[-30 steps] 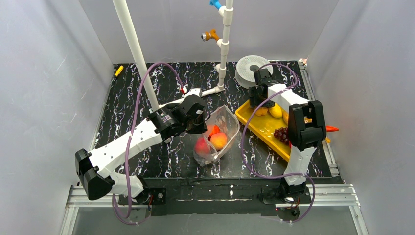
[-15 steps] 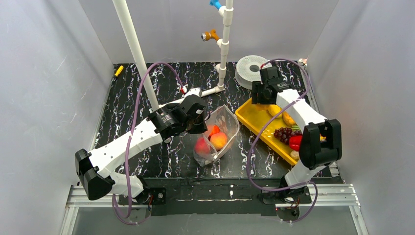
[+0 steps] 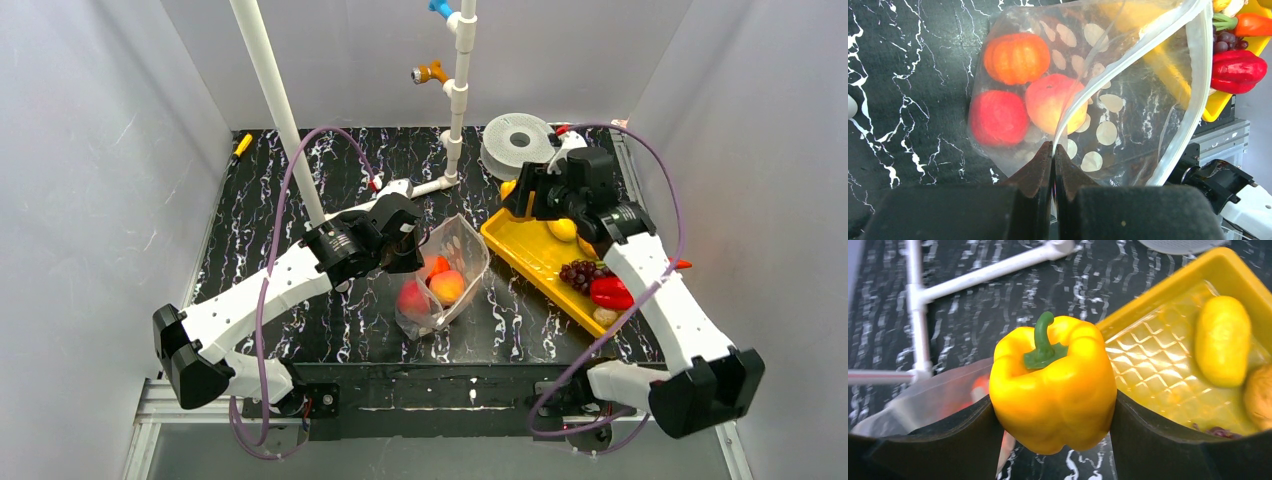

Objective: Place the food in the zip-top bag and seal the zipper
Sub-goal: Pick up the fake vegetable from the bin, then place the fake vegetable in the zipper food storage bag.

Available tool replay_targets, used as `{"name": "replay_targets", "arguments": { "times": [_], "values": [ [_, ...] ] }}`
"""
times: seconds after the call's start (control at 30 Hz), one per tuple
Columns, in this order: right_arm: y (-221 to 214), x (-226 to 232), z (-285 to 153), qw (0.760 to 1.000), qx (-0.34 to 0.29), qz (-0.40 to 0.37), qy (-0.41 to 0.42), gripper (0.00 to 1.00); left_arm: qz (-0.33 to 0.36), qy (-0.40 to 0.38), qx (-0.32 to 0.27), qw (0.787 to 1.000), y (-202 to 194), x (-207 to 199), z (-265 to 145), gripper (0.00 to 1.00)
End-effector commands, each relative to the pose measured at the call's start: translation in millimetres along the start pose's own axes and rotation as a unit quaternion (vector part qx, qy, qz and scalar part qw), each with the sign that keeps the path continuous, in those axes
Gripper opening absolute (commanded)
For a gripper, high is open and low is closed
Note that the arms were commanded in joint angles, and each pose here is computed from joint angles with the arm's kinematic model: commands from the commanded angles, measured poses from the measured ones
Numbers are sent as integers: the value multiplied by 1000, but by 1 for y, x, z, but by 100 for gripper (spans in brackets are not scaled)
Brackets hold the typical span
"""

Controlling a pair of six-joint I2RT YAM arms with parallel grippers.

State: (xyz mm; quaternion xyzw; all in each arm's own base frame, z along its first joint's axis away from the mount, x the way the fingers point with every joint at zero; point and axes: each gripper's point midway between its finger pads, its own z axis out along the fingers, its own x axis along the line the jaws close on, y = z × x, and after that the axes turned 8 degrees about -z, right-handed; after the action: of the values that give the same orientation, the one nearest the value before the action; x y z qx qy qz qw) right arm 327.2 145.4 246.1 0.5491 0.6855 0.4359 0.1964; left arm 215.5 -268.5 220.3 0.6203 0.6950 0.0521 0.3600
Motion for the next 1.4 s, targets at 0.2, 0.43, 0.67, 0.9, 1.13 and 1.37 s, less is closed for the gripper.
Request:
{"name": "replay_targets", "arguments": {
  "times": [0.2,0.43,0.67,0.9,1.13,1.37],
  "values": [
    [12,94,-70,980,-88,-45,173,1,-5,-12,-11,1000,6,1,-9,0],
    [-7,161,-92,948,-95,-83,291,1,-7,-17,-13,1000,7,-2,-12,0],
    [-43,185,-81,944,-28,-116,307,1,-10,-20,-17,1000,10,-4,-14,0],
    [-72,191,-77,941,6,-142,306,9,-10,-25,-23,999,14,-6,-18,0],
    [-90,190,-72,939,31,-164,300,18,-11,-30,-35,999,21,-9,-25,0],
    [-99,184,-66,942,44,-176,284,29,-13,-41,-35,998,21,-11,-32,0]
  ]
}}
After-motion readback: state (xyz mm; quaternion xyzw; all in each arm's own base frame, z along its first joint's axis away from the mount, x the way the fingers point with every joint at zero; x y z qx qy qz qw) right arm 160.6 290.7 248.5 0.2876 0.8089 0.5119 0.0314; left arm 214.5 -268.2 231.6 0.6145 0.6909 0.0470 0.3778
